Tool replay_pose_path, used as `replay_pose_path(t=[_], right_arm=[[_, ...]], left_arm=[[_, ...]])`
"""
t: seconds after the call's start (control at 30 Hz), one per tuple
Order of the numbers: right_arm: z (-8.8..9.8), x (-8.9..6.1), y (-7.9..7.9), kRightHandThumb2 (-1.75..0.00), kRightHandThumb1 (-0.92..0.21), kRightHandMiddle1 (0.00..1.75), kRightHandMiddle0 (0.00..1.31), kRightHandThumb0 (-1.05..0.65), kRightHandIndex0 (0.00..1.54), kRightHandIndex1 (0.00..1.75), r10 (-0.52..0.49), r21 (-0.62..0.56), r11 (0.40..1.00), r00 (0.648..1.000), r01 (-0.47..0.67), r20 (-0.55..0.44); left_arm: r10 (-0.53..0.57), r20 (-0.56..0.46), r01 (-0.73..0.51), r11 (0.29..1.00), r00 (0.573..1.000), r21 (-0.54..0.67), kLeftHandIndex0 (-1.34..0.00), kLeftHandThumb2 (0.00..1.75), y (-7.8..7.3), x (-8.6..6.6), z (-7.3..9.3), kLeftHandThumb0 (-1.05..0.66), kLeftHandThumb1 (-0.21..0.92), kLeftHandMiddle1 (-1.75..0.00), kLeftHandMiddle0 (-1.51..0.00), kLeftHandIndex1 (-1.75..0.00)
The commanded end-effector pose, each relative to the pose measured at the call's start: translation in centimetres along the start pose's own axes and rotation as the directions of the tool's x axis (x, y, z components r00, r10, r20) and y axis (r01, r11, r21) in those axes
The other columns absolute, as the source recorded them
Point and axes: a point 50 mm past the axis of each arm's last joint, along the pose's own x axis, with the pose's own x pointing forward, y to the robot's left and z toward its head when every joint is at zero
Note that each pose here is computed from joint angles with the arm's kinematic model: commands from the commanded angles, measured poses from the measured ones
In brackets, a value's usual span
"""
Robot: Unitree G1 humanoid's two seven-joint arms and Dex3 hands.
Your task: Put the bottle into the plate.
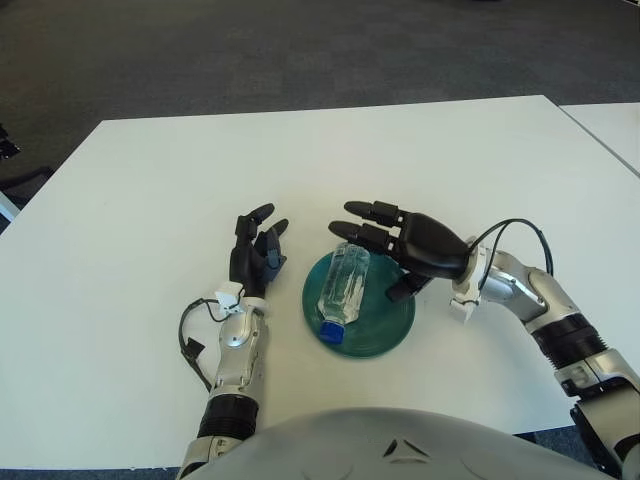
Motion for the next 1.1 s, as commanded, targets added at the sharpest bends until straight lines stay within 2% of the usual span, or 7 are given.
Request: replay_pose_path(t=[0.0, 0.3, 0.43, 0.6, 0.73, 0.83, 1.07], right_arm=[[-1.4, 0.5, -0.4, -1.01, -0.92, 0.05, 0.01, -1.05, 0.07, 0.02, -0.032, 0.047, 0.998, 0.998, 0.034, -0.057], [-2.5, 1.0, 0.1, -0.85, -0.92, 0.35, 0.0, -1.03, 0.18, 0.03, -0.187, 0.248, 0.939, 0.96, 0.237, -0.209], [-2.9, 1.2, 0.4, -0.79, -0.92, 0.6, 0.0, -1.0, 0.27, 0.05, -0.226, 0.344, 0.882, 0.93, 0.322, -0.29], [-4.4, 1.4, 2.0, -0.67, -0.92, 0.91, 0.02, -0.85, 0.43, 0.09, -0.225, 0.509, 0.733, 0.867, 0.452, -0.445], [-4.7, 1.4, 2.5, -0.56, -0.92, 1.01, 0.12, -0.7, 0.54, 0.16, -0.225, 0.596, 0.544, 0.787, 0.59, -0.574], [-4.9, 1.5, 2.8, -0.51, -0.91, 1.05, 0.2, -0.6, 0.6, 0.22, -0.217, 0.619, 0.46, 0.756, 0.637, -0.617], [-5.4, 1.2, 3.6, -0.65, -0.82, 1.12, 0.3, -0.48, 0.54, 0.59, -0.176, 0.636, 0.291, 0.694, 0.715, -0.699]], left_arm=[[-0.005, 0.015, 0.005, 1.0, 1.0, -0.011, -0.14, 0.66, -0.3, 0.2, 0.0, -0.76, 0.92, -0.78, -0.46, -1.14], [-0.003, 0.02, 0.003, 1.0, 1.0, -0.004, -0.18, 0.67, -0.2, 0.3, 0.0, -0.78, 0.92, -0.81, -0.48, -1.17], [-0.002, 0.025, 0.002, 1.0, 1.0, -0.008, -0.2, 0.68, -0.1, 0.3, 0.0, -0.79, 0.92, -0.82, -0.49, -1.17], [-0.004, 0.033, 0.004, 1.0, 0.999, 0.004, -0.19, 0.69, 0.0, 0.2, 0.0, -0.81, 0.92, -0.82, -0.47, -1.16], [-0.014, 0.04, 0.014, 1.0, 0.999, 0.007, -0.17, 0.7, 0.0, 0.1, 0.1, -0.81, 0.92, -0.81, -0.46, -1.15], [-0.018, 0.042, 0.018, 1.0, 0.999, 0.009, -0.15, 0.71, 0.2, 0.0, 0.1, -0.81, 0.92, -0.81, -0.45, -1.15], [-0.025, 0.04, 0.024, 1.0, 0.999, 0.005, -0.14, 0.71, 0.6, -0.1, 0.2, -0.82, 0.92, -0.81, -0.46, -1.14]])
